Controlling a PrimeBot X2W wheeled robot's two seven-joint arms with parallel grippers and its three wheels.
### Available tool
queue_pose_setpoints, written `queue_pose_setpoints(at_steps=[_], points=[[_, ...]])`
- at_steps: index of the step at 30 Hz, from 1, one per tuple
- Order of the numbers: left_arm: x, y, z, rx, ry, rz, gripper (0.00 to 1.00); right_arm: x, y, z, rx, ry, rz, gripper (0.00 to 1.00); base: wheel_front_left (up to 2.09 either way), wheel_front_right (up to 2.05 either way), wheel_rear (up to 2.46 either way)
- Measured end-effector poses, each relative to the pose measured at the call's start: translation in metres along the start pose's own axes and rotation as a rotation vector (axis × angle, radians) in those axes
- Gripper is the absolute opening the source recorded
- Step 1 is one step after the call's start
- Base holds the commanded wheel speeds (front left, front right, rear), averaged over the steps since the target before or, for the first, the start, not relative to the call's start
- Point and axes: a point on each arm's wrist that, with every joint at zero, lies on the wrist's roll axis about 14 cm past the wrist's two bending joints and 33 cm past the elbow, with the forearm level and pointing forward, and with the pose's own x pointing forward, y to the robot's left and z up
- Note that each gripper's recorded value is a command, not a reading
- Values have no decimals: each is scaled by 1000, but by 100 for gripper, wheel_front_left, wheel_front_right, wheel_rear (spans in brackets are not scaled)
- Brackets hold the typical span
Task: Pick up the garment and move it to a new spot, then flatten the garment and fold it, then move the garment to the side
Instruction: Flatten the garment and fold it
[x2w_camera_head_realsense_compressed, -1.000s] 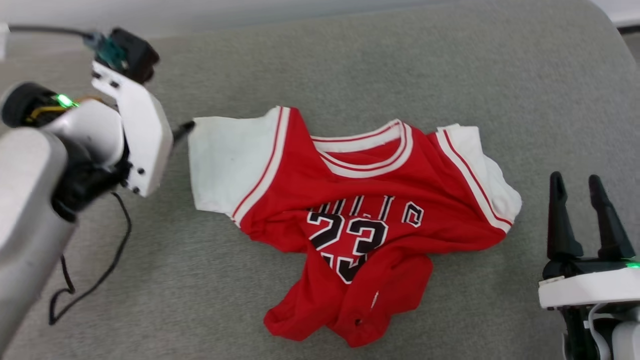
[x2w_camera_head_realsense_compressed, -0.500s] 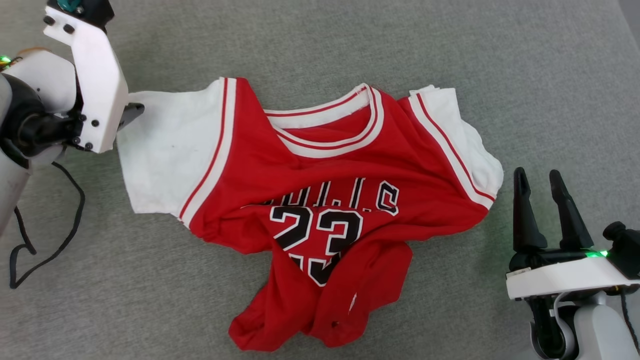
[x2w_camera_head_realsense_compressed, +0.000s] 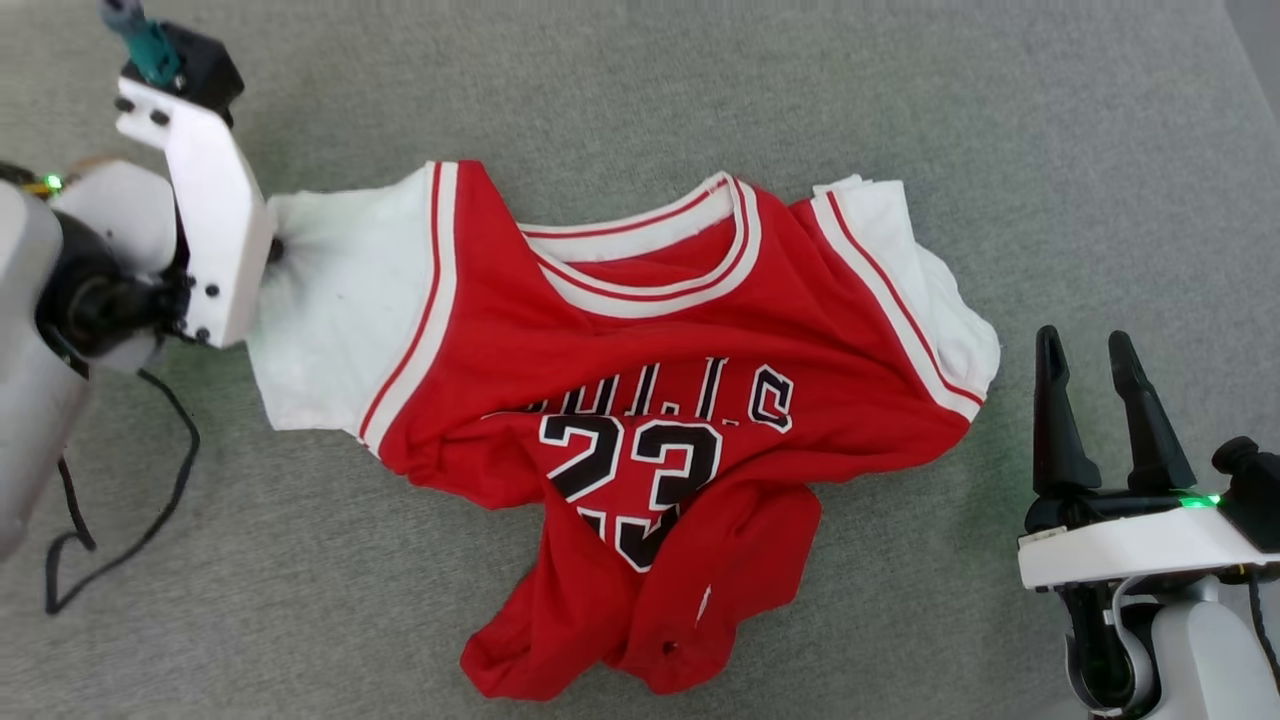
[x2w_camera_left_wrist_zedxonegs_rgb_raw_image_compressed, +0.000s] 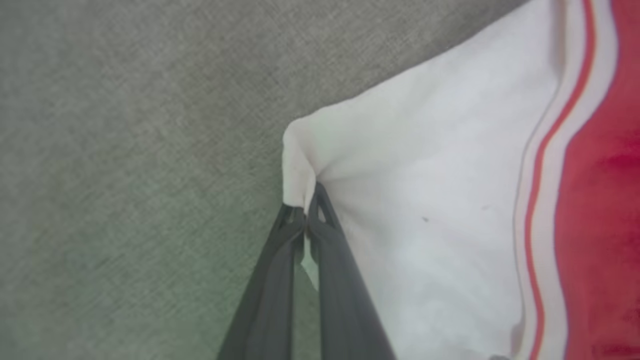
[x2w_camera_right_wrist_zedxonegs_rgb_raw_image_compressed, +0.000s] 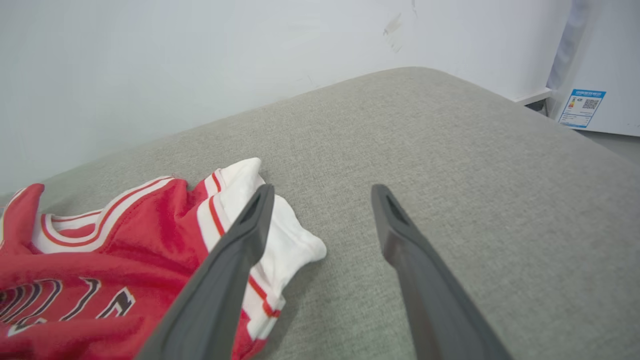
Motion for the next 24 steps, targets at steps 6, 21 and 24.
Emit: queue_pose_setpoints(at_steps=[6, 21, 24], points=[[-24, 5, -29, -43, -32, 40, 0, 0, 8, 19, -6, -32, 29, 100, 0, 0, 0], [-139, 20, -87, -74, -305, 230, 0, 0, 55, 23, -44, 87, 181, 100, 0, 0, 0], [-161, 10, -96, -69, -359, 253, 0, 0, 65, 16, -81, 172, 224, 100, 0, 0, 0]])
